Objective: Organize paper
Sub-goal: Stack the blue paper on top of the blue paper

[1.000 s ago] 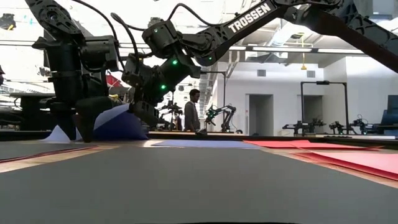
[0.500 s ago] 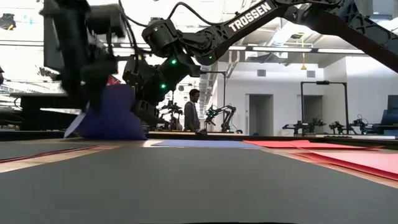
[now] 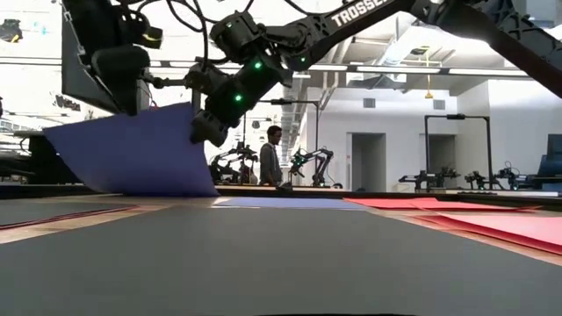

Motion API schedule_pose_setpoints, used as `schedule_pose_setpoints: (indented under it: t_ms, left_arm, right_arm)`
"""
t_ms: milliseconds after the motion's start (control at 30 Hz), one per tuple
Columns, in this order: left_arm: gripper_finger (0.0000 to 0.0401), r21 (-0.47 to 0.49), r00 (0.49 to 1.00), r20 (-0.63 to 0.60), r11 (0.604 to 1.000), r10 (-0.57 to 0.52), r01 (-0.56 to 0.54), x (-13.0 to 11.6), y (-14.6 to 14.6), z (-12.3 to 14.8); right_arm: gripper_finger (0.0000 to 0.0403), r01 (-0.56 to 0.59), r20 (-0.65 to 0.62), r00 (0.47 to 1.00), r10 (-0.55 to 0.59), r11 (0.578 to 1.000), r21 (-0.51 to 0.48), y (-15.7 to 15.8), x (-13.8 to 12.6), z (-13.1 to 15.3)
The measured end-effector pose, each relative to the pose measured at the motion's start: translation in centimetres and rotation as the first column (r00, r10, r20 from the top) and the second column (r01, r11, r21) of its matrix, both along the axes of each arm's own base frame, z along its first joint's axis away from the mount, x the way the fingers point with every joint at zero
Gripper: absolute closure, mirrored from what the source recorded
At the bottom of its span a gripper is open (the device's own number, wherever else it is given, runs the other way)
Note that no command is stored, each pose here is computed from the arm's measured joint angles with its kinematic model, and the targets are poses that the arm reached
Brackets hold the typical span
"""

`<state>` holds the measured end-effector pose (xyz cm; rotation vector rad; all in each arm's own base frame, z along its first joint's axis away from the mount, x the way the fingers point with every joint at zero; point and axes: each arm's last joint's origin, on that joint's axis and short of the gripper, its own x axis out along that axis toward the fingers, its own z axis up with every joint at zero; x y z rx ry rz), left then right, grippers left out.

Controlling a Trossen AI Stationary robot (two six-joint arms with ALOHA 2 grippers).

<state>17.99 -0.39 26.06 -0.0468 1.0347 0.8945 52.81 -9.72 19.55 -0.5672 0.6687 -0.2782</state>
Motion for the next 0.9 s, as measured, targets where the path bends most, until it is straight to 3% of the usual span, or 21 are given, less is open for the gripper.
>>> schedule_pose_setpoints:
  t_ms: [100, 233, 533, 700, 900]
  left_arm:
    - [0.0143, 0.055, 0.996, -0.039, 0.995, -0.078, 0.080, 0.4, -0.6, -0.2]
    - [0.0143, 0.140, 0.984, -0.147, 0.983, -0.099, 0.119, 0.9, -0.5, -1.1]
    - [0.0143, 0.109, 0.949, -0.310, 0.990, -0.055, 0.093, 1.4, 0.8, -2.5]
    - [0.0143, 0.088, 0.958, -0.287, 0.995, -0.028, 0.055, 1.0, 1.5, -3.1]
    - [0.0143, 0.056, 0.986, -0.166, 0.998, -0.028, 0.037, -0.4, 1.6, -3.9]
  right_arm:
    - [0.0403, -0.004, 0.001, 1.000, 0.004, 1.000, 0.002, 0.0, 0.0, 0.0]
    - [0.0403, -0.024, -0.013, 1.000, 0.024, 1.000, 0.012, 0.5, 0.0, -0.1]
    - [0.0403, -0.052, -0.016, 0.998, 0.053, 0.998, 0.017, 0.9, 0.1, -0.1]
    - [0.0403, -0.057, -0.019, 0.998, 0.057, 0.998, 0.012, 0.9, 0.1, -0.1]
    - [0.0403, -0.064, -0.016, 0.998, 0.065, 0.998, 0.010, 1.1, 0.1, -0.1]
